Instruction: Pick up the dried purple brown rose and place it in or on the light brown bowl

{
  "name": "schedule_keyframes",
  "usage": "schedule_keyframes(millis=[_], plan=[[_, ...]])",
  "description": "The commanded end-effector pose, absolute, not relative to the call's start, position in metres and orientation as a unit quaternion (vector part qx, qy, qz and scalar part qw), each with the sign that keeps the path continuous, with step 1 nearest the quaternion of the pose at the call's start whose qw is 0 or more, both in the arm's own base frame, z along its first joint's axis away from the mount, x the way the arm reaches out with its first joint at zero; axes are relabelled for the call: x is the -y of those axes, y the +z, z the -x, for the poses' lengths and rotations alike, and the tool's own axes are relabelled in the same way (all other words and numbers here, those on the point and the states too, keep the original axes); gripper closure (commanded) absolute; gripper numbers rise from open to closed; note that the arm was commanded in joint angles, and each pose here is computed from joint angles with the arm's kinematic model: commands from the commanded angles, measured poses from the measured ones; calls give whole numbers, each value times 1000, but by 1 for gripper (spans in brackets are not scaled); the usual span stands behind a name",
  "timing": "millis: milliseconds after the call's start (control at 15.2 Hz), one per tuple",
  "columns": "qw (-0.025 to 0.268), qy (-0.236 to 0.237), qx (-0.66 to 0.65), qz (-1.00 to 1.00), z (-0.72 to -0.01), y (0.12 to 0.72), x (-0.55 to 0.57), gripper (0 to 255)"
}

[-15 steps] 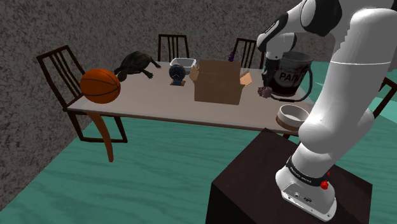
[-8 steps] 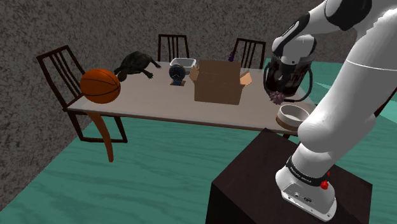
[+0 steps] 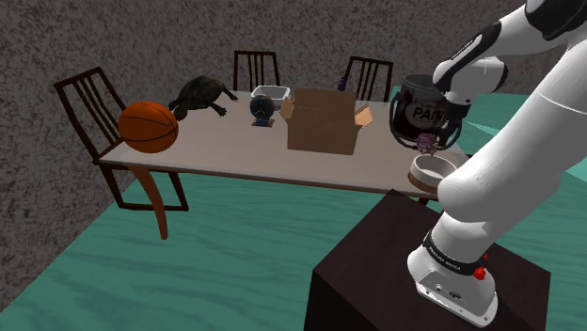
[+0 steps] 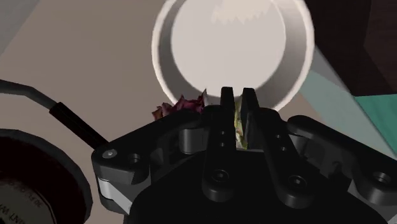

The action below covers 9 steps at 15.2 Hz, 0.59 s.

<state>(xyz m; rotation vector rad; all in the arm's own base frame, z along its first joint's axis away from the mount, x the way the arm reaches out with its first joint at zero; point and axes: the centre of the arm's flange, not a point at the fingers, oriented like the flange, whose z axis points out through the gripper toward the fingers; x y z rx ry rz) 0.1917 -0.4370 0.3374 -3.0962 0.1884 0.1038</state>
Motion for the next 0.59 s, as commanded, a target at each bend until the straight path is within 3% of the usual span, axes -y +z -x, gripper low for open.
schedule_keyframes(millis=[0, 264, 528], plan=[[19, 33, -60, 997, -168, 338, 437, 255], [19, 33, -60, 997, -112, 337, 440, 255], [19, 33, -60, 997, -112, 315, 440, 255]])
